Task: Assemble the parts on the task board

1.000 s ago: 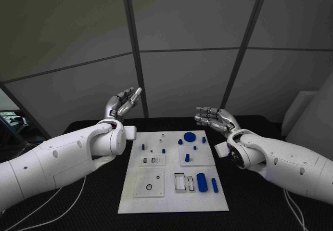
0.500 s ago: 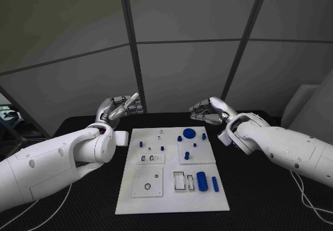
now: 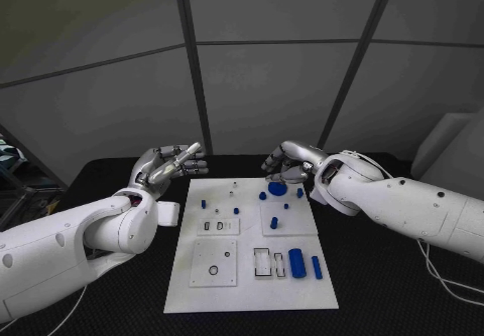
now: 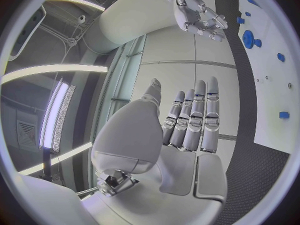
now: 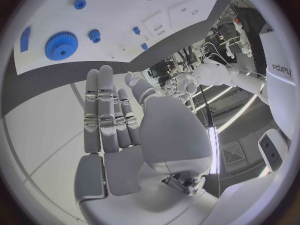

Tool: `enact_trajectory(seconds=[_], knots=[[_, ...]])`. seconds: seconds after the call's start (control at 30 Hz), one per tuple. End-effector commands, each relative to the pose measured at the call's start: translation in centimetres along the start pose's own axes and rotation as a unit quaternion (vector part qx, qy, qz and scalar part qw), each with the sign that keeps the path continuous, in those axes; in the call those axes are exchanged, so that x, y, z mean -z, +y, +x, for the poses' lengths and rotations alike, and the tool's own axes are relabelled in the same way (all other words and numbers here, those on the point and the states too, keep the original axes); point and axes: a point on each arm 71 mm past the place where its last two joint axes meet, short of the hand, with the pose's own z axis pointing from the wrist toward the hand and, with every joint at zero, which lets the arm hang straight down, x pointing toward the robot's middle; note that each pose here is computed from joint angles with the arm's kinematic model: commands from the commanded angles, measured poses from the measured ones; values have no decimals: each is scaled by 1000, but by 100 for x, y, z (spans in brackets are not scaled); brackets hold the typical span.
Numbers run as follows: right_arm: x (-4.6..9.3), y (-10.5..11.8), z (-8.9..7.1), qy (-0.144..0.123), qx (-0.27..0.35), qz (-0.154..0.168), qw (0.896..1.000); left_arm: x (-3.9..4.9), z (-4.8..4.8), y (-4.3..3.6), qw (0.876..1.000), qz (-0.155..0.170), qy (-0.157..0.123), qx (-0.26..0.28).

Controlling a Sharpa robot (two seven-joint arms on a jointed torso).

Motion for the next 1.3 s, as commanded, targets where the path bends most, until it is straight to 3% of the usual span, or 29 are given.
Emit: enact_trajectory(seconds=[0.03, 0.3, 0.57, 1.3], knots=[[-25, 25, 37, 34, 107, 27, 993, 13, 58, -25, 1000, 3, 17, 4], [-52, 76, 78, 54, 156, 37, 986, 36, 76, -35, 1000, 1, 23, 7], [-58, 94, 84, 56, 185, 39, 980, 49, 85, -42, 1000, 0, 28, 9], [-154, 103, 146, 64, 193, 39, 978, 60, 77, -50, 1000, -1, 28, 9]])
